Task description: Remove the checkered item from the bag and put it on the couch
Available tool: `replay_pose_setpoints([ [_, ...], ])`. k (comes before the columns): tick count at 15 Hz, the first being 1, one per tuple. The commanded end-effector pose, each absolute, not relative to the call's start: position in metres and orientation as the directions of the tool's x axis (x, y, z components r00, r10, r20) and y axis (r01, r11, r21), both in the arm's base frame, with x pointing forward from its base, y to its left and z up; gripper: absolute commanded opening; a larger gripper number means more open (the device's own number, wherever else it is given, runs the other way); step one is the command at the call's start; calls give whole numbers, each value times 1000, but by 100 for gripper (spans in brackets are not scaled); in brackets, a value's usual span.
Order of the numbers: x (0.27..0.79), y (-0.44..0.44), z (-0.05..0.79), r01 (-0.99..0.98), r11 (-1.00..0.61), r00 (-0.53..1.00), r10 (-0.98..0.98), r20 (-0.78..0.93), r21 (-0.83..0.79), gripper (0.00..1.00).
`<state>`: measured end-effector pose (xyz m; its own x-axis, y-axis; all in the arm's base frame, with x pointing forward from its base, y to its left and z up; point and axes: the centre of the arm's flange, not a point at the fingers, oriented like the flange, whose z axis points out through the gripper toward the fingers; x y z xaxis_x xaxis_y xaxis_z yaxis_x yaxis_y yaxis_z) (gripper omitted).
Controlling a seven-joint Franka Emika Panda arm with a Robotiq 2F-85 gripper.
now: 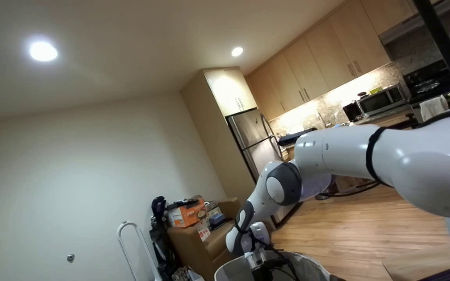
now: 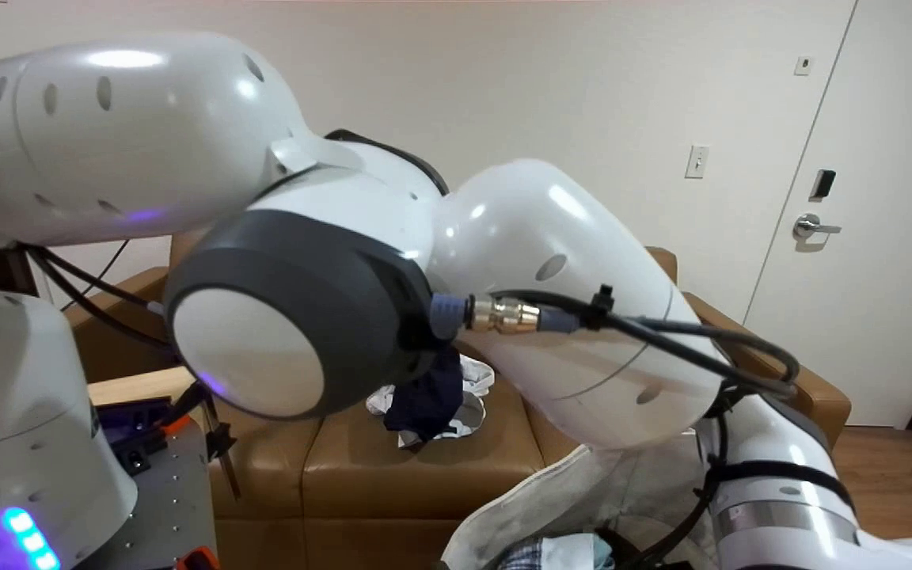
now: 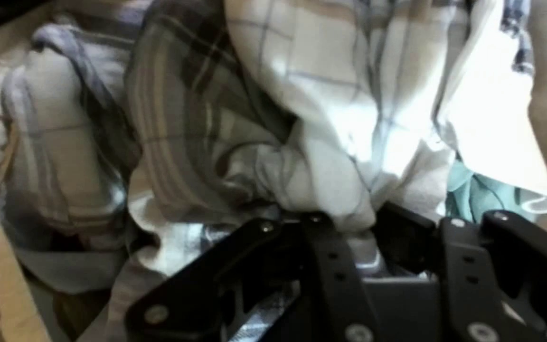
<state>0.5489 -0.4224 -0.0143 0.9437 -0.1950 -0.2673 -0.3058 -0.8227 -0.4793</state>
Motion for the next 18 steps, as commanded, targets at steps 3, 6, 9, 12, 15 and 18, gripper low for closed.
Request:
replay_pose_setpoints([
  [3, 577, -431, 119, -268, -883, 963, -253, -91, -385, 9],
  [6, 592, -426, 167, -255, -895, 967, -243, -78, -366, 8],
  [9, 587, -417, 76, -209, -845, 971, -118, -210, -492, 9],
  [12, 580, -403, 7, -231, -803, 942, -43, -333, -550, 9],
  [15, 572, -401, 32, -359, -822, 903, -185, -388, -443, 8],
  [18, 586, -400, 96, -326, -881, 938, -255, -235, -342, 8],
])
